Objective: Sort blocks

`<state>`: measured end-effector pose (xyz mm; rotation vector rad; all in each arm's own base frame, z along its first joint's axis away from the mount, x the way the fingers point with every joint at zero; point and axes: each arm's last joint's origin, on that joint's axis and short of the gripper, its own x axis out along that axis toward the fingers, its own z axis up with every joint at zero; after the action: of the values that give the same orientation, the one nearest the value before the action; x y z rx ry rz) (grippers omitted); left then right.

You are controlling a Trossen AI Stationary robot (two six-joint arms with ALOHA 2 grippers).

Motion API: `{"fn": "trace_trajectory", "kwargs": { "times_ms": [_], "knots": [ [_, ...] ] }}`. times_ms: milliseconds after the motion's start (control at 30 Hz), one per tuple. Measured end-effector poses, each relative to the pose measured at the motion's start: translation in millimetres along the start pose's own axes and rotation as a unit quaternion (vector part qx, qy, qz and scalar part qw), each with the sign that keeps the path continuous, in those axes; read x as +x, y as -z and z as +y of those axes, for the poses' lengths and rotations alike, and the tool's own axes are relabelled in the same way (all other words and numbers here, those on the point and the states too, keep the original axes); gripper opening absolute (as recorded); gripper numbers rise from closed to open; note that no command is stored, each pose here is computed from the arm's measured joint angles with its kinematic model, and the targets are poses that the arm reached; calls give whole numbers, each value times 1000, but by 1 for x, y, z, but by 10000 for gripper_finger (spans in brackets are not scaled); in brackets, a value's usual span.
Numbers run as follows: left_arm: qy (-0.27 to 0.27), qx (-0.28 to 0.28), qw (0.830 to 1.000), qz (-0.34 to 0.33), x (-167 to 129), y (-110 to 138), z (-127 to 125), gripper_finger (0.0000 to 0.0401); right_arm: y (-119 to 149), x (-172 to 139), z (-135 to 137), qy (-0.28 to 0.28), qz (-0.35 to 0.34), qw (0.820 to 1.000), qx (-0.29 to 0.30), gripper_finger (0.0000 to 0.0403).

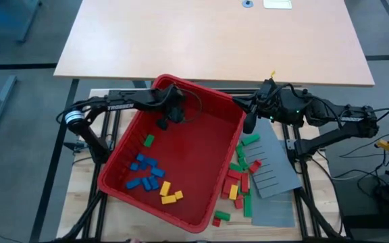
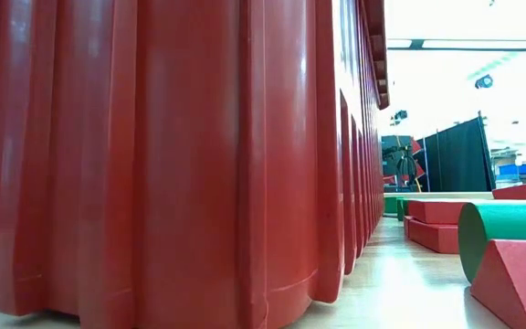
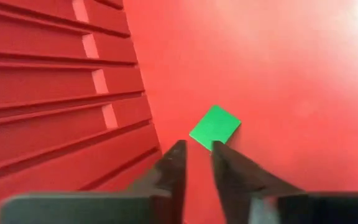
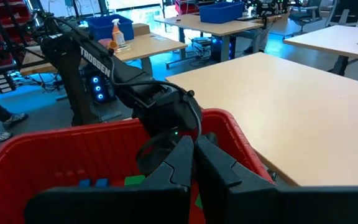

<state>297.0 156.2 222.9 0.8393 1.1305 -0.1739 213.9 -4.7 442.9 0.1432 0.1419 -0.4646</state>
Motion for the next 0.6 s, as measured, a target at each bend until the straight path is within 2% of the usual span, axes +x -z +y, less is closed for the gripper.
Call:
{"fn": "trace_trajectory", "kwargs": {
  "times_ms": [267, 367, 467, 600],
  "knots": [
    [3, 35, 999, 2, 7, -1, 0, 238, 0, 0, 0, 0, -1, 1000, 3, 0],
    [-11, 35, 999, -2, 13, -2, 2, 291, 0, 0, 1, -2, -1, 1000, 6, 0],
    [-16, 35, 999, -4, 18, -3, 4, 317, 0, -1, 2, -5, -2, 1000, 6, 0],
    [6, 34, 999, 2, 27, -2, 0, 315, 0, -1, 2, -5, -3, 1000, 7, 0]
  ]
}}
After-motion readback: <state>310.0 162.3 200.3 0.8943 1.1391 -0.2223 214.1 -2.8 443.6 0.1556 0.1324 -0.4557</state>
